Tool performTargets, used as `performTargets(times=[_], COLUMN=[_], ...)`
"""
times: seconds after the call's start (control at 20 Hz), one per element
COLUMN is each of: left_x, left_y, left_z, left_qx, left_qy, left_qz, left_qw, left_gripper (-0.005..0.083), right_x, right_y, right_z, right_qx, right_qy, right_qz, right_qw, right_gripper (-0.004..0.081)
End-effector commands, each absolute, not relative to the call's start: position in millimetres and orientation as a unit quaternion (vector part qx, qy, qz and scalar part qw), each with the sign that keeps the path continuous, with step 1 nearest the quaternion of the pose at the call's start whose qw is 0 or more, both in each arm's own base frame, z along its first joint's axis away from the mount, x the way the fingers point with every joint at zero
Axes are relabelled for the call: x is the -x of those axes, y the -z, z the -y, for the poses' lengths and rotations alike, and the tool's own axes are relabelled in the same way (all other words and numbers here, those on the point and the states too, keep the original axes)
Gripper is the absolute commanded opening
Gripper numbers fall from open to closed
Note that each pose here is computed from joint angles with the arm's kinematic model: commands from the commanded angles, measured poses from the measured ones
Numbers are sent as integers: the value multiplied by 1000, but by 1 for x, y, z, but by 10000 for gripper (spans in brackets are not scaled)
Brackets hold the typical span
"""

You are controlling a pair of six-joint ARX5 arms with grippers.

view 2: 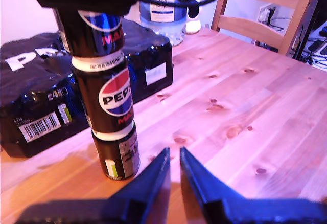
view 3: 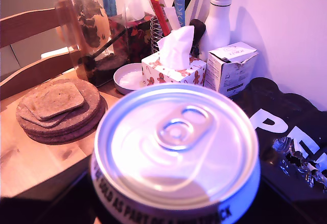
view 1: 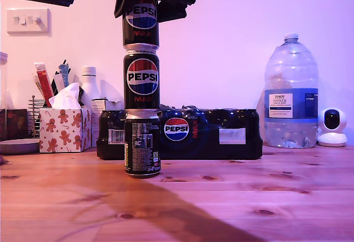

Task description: Stack up the Pepsi cans on top of each other

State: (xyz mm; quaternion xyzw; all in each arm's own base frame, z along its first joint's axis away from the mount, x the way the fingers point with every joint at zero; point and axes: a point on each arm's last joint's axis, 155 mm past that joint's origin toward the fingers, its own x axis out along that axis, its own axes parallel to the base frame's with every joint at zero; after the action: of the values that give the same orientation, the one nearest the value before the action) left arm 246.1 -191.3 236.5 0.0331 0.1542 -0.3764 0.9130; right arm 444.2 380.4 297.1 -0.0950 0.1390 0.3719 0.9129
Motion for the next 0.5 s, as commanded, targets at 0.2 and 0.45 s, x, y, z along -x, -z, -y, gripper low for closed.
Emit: performTargets(times=[0.2,0.45], left_x=[-245,-245], left_y=[-224,-224], left_z=[191,191], left_qx=[-40,-40], left_qy=[377,377], left_qz=[-165,-165], left_qw=[910,910], left_gripper=[44,44], right_x=[-437,-437], right_y=[-322,-340], right_z=[-391,-392], right_qx=[86,82], right_qy=[-384,-385], right_qz=[-116,-103], right_qw=[912,913], right_gripper=[655,655])
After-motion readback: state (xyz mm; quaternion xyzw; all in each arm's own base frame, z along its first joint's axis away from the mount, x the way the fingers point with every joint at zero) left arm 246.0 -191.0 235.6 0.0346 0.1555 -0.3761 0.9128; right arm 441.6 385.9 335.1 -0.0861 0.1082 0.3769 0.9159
